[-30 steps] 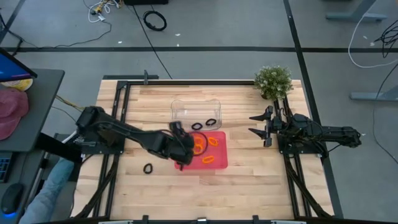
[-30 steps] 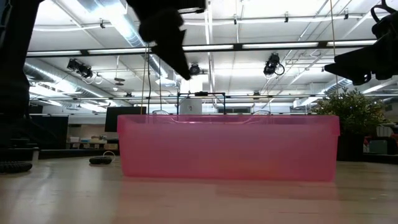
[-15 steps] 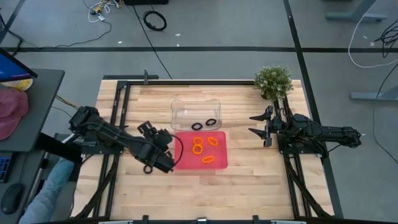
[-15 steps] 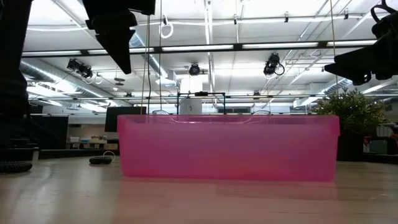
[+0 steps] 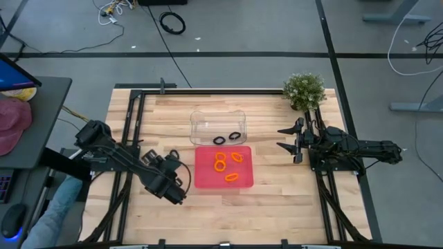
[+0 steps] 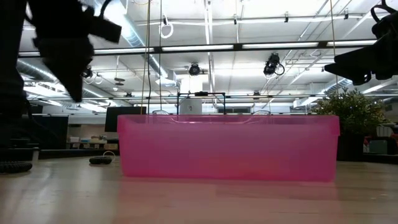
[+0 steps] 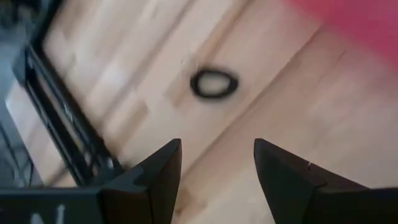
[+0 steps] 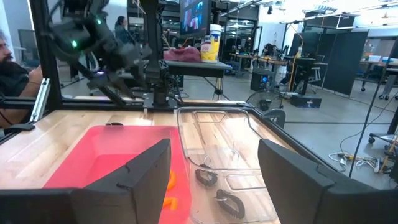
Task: Sort spring keychains
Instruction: Put the bottom black spring keychain into the transparent bin
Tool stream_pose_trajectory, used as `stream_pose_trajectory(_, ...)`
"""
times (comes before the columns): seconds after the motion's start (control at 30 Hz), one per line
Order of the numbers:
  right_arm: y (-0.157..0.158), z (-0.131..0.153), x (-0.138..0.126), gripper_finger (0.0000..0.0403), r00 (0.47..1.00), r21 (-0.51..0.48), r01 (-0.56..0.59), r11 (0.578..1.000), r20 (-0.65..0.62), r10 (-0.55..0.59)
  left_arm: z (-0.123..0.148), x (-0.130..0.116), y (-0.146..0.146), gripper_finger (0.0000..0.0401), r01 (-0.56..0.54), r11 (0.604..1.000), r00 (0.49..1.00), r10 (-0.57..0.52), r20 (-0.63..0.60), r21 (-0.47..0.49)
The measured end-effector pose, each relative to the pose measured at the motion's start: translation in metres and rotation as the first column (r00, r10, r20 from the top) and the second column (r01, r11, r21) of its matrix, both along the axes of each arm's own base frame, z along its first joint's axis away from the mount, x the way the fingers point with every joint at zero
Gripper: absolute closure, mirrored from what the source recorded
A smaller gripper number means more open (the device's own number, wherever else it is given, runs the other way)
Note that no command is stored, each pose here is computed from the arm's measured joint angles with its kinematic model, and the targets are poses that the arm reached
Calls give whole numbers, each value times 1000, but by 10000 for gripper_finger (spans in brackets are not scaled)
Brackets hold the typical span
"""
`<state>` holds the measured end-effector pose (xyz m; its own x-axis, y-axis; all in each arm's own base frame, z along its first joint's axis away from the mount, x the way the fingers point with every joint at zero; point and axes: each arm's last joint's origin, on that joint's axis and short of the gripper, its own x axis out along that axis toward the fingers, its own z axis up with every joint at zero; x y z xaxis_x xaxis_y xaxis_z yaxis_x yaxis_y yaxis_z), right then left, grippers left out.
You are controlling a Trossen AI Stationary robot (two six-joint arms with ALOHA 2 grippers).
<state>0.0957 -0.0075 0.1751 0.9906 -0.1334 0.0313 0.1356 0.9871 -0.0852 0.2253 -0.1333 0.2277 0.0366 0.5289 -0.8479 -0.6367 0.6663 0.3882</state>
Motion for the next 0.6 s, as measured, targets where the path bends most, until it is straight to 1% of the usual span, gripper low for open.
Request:
stream_pose_trajectory(0.1,0,0,0,156,1000,0,0,1000,0,0,-18,-6,-4,197,-52,996,999,52,-3,-71)
stream_pose_trajectory(0.17,0,0,0,156,1000,0,0,1000,-1,0,-27,-6,-11,197,-43,988,999,47,22,-145)
stream_pose_trajectory(0.23,0,0,0,156,1000,0,0,1000,0,0,-35,-6,-19,197,-9,980,998,22,64,-197)
stream_pose_trajectory(0.3,0,0,0,156,1000,0,0,1000,0,0,-43,-8,-24,197,16,974,996,5,91,-224)
stream_pose_trajectory(0.37,0,0,0,156,1000,0,0,1000,0,0,-50,-12,-28,197,19,967,994,10,112,-255)
stream_pose_trajectory(0.6,0,0,0,156,1000,0,0,1000,0,0,-69,-35,-45,197,-32,948,988,77,130,-316)
